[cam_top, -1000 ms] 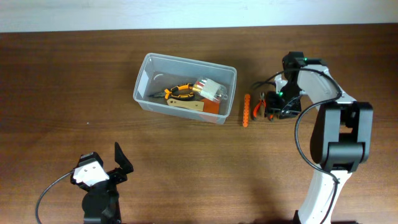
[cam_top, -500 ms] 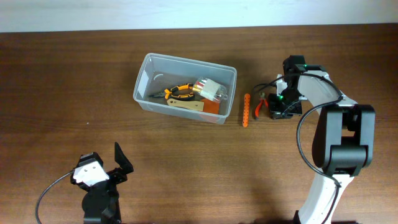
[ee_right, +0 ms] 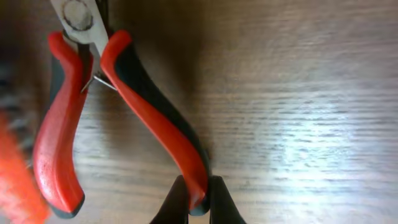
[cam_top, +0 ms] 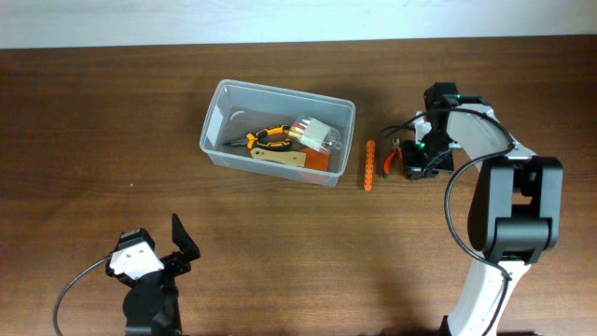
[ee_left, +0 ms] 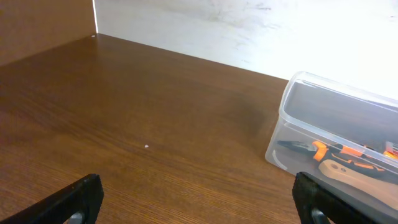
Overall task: Pack container
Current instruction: 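Grasp the red-handled pliers with the right gripper, then lower the red-handled pliers into the container and release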
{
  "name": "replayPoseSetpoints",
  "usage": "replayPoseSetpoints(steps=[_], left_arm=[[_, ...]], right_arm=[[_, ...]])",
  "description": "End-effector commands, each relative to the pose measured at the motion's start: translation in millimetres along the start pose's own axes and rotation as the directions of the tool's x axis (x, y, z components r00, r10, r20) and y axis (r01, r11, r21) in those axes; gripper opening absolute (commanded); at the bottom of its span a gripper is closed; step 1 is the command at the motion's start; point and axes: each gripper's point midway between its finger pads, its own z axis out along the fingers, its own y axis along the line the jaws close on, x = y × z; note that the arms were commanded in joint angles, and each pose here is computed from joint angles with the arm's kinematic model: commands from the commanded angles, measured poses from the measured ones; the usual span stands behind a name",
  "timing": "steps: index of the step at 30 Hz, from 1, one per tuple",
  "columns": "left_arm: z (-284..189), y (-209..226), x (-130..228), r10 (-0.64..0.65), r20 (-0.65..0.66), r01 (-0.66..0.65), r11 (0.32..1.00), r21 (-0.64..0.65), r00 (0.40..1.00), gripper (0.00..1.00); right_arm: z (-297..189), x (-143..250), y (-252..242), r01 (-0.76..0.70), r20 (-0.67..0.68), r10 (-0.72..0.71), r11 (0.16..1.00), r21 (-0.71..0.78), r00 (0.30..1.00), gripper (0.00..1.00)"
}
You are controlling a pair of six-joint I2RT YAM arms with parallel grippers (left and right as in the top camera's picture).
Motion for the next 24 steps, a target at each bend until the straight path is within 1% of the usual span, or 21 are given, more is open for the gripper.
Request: replayPoseSetpoints(steps=[1, 4, 6, 9, 11, 13, 15, 16, 18, 19, 22, 24], left_arm=[[0.0, 0.0, 1.0, 0.010, 0.000, -0.010, 1.000, 0.000, 1.000, 0.99], [0.0, -0.1, 1.0, 0.010, 0.000, -0.010, 1.000, 0.000, 1.000, 0.99], [0.0, -0.1, 1.0, 0.010, 0.000, -0.010, 1.000, 0.000, 1.000, 0.99], [0.0, 0.0, 1.0, 0.010, 0.000, -0.010, 1.000, 0.000, 1.000, 0.99], [0.0, 0.0, 1.0, 0.010, 0.000, -0.010, 1.000, 0.000, 1.000, 0.99], [0.0, 0.0, 1.0, 0.010, 0.000, -0.010, 1.000, 0.000, 1.000, 0.99], [0.0, 0.0, 1.0, 0.010, 0.000, -0.010, 1.000, 0.000, 1.000, 0.99], [0.0, 0.0, 1.0, 0.010, 0.000, -0.010, 1.000, 0.000, 1.000, 0.99], [0.0, 0.0, 1.0, 0.010, 0.000, -0.010, 1.000, 0.000, 1.000, 0.99], [0.0, 0.0, 1.0, 0.010, 0.000, -0.010, 1.000, 0.000, 1.000, 0.99], [0.0, 0.0, 1.0, 0.010, 0.000, -0.010, 1.000, 0.000, 1.000, 0.99], [0.0, 0.0, 1.0, 0.010, 0.000, -0.010, 1.000, 0.000, 1.000, 0.99]], right_arm=[[-97.0, -41.4, 17.0, 0.044, 0.260, -0.042, 0.999, -0.001, 0.965, 0.04], [-159.3, -49.5, 39.6, 0.093, 0.390, -0.084, 0.996, -0.004, 0.917, 0.04], [-201.5, -49.0, 64.2, 0.149, 0.479, -0.131, 0.989, 0.000, 0.868, 0.04], [-237.3, -41.3, 107.6, 0.250, 0.563, -0.212, 0.968, 0.009, 0.799, 0.04], [-245.9, -35.6, 141.6, 0.368, 0.597, -0.321, 0.929, 0.047, 0.735, 0.04], [-243.0, -28.2, 180.9, 0.536, 0.598, -0.497, 0.834, 0.131, 0.628, 0.04], [-231.5, -22.7, 210.3, 0.656, 0.573, -0.630, 0.728, 0.200, 0.524, 0.04], [-221.9, -20.0, 225.2, 0.711, 0.548, -0.696, 0.662, 0.237, 0.464, 0.04], [-202.7, -16.6, 244.9, 0.784, 0.501, -0.779, 0.557, 0.275, 0.378, 0.04], [-190.0, -16.6, 254.5, 0.811, 0.478, -0.808, 0.512, 0.284, 0.344, 0.04], [-154.3, -22.4, 273.7, 0.858, 0.426, -0.862, 0.420, 0.295, 0.275, 0.04], [-122.8, -29.1, 284.3, 0.896, 0.374, -0.908, 0.316, 0.312, 0.190, 0.04]])
